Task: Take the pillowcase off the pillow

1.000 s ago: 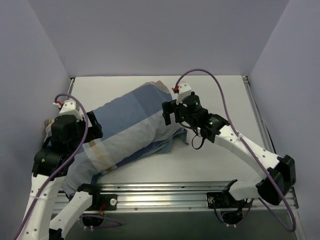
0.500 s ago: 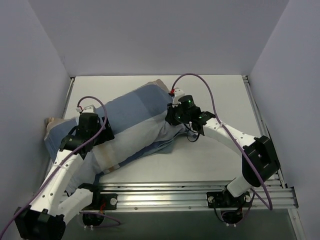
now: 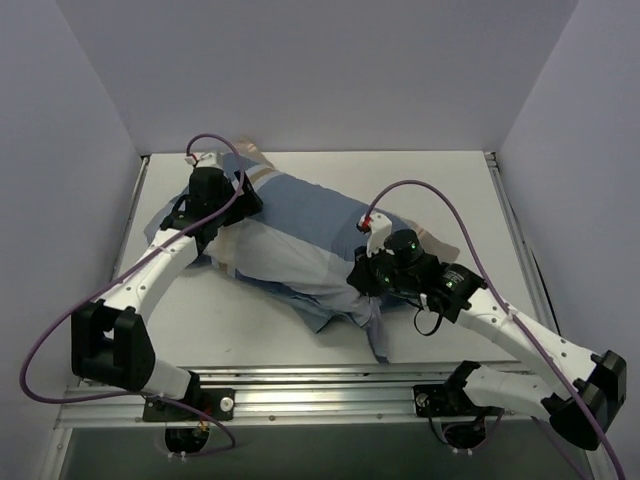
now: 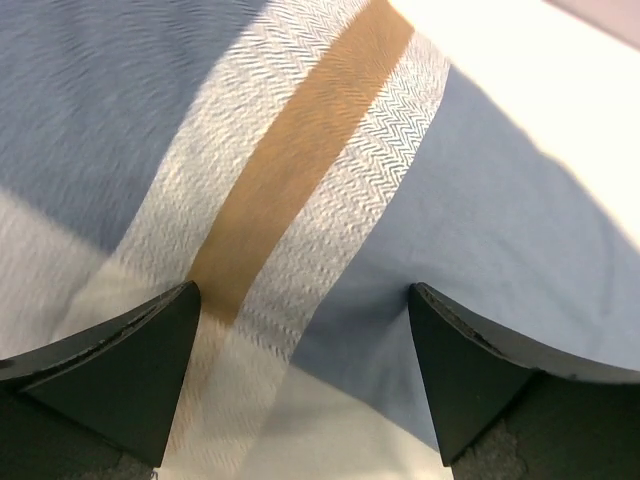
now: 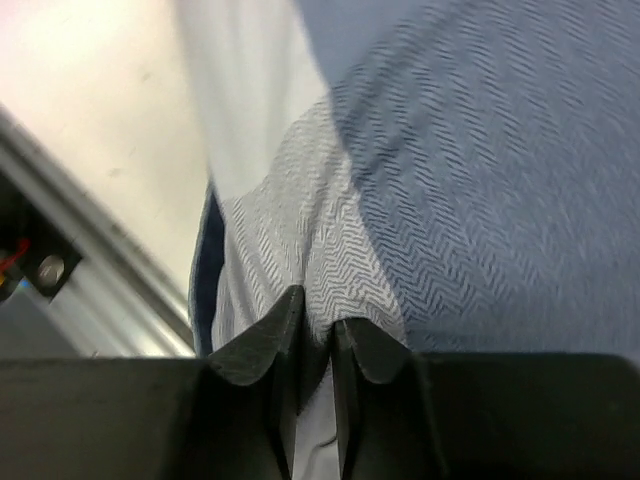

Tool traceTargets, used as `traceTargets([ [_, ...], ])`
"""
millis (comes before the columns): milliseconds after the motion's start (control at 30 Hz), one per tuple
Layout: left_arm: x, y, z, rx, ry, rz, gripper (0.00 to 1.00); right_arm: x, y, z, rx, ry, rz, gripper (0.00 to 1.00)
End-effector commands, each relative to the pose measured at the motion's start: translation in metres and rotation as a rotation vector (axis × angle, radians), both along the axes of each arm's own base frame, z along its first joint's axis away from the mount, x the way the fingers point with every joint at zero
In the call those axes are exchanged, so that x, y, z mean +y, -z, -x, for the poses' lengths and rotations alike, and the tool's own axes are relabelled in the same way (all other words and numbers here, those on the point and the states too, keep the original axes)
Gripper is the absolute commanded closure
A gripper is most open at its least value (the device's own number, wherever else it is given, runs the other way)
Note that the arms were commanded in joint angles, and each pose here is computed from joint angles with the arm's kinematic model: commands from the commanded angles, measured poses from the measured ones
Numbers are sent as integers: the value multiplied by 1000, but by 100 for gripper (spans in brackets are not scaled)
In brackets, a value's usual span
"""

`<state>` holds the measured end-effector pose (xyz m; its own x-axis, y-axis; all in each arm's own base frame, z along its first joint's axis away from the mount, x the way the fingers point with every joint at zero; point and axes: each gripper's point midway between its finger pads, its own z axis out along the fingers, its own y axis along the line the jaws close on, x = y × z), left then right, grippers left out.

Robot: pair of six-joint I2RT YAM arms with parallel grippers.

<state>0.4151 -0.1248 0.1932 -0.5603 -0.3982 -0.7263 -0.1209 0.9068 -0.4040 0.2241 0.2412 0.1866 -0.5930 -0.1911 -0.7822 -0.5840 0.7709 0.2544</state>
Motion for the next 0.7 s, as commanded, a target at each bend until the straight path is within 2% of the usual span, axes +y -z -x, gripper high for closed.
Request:
traceTargets([
  [0,-21,-56,-1,-166,42,109,6,15,-7,48,95,-175,-83,87],
  [33,-18,-74,8,-214,41,120,6,22,-11,59,109,-249,-110,80],
  [67,-15,-78,14,-223,34,119,6,24,-16,61,106,-275,-124,64],
  [100,-10,-75,22,-221,28,106,6,26,-19,61,103,-289,-125,54],
  [133,-6,-88,33,-251,27,111,6,28,-24,59,82,-303,-124,40],
  [233,1,-79,60,-199,29,100,6,33,-46,43,4,-298,-110,28],
  [333,1,-56,84,-114,32,125,6,22,-65,-1,-98,-140,-47,23],
  [367,0,-50,89,-97,30,142,6,10,-71,-27,-130,-53,-23,22],
  [467,-1,-29,97,-63,21,165,6,-13,-77,-70,-137,107,-37,21],
  [500,-2,-23,96,-50,13,178,6,-31,-72,-94,-137,211,-11,21],
  [567,-4,-12,91,-45,6,181,6,-35,-67,-111,-146,267,3,21],
  [667,-6,8,73,-17,-20,171,6,-20,-33,-120,-83,205,32,22],
])
